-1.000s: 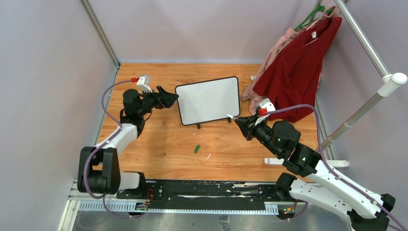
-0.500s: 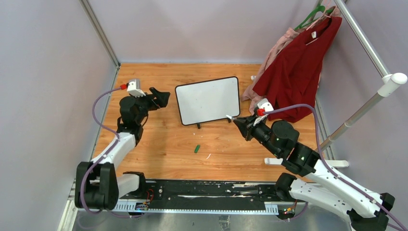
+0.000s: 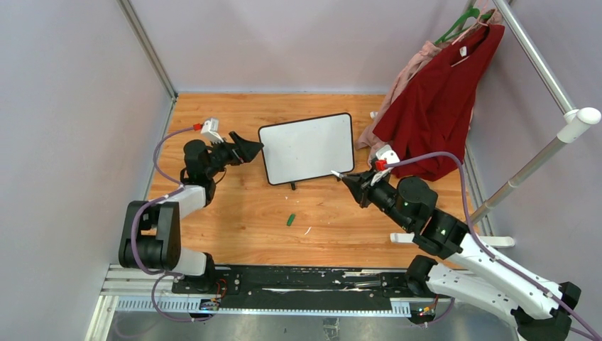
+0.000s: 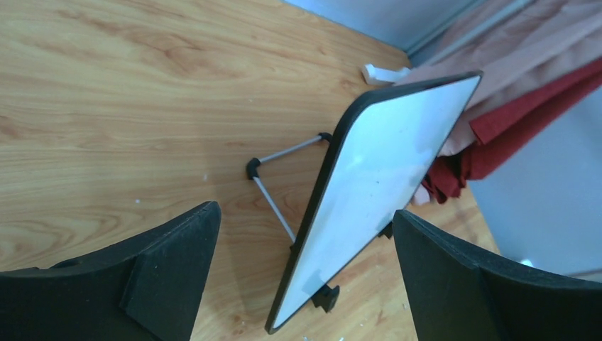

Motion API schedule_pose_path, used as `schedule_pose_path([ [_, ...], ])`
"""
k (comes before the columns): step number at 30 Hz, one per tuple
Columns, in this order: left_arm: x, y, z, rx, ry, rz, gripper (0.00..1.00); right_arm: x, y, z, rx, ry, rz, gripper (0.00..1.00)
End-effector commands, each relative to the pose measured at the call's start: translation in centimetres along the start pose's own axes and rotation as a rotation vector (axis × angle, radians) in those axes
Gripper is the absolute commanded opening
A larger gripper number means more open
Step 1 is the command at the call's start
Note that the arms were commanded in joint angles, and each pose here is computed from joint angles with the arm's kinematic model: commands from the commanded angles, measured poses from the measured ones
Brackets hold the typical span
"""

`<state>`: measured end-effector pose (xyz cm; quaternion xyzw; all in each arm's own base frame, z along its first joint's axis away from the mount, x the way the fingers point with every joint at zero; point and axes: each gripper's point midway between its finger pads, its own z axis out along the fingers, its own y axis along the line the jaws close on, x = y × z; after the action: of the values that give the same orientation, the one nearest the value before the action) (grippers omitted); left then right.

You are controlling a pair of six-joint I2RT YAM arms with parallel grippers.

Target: Write a sentence on the whiteboard

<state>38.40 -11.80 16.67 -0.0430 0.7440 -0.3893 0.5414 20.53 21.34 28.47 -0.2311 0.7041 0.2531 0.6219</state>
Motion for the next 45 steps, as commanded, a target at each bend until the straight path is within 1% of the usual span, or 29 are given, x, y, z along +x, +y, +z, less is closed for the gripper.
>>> schedule_pose_path([
  [1,-0.1,-2.1,0.2,0.156,-0.001,0.030,0.96,-2.1,0.3,0.4,-0.012,-0.055,0.018,0.00],
  [4,0.0,-2.5,0.3,0.194,-0.005,0.027,0.94,-2.2,0.7,0.9,-0.026,-0.050,0.024,0.00],
  [8,0.7,-2.0,0.5,0.194,0.008,0.020,0.90,-2.3,1.2,1.4,-0.047,-0.042,0.029,0.00],
  [10,1.1,-1.8,0.6,0.201,0.015,0.010,0.87,-3.1,1.5,1.7,-0.061,-0.066,0.038,0.00],
  [14,1.9,-1.6,0.9,0.228,0.024,-0.022,0.77,-3.3,2.2,2.4,-0.085,-0.065,0.049,0.00],
  [20,2.3,-1.7,1.0,0.258,0.015,-0.054,0.66,-3.5,2.7,3.1,-0.103,-0.061,0.055,0.00],
  [32,3.3,-0.9,1.1,0.242,0.025,-0.069,0.54,-4.1,3.7,5.0,-0.128,-0.074,0.082,0.00],
  [37,3.7,-0.5,1.3,0.233,0.031,-0.072,0.48,-4.2,3.7,6.5,-0.110,-0.064,0.084,0.00],
  [45,5.0,-0.6,1.5,0.228,0.053,-0.064,0.45,-4.3,4.0,8.8,-0.068,-0.054,0.065,0.00],
])
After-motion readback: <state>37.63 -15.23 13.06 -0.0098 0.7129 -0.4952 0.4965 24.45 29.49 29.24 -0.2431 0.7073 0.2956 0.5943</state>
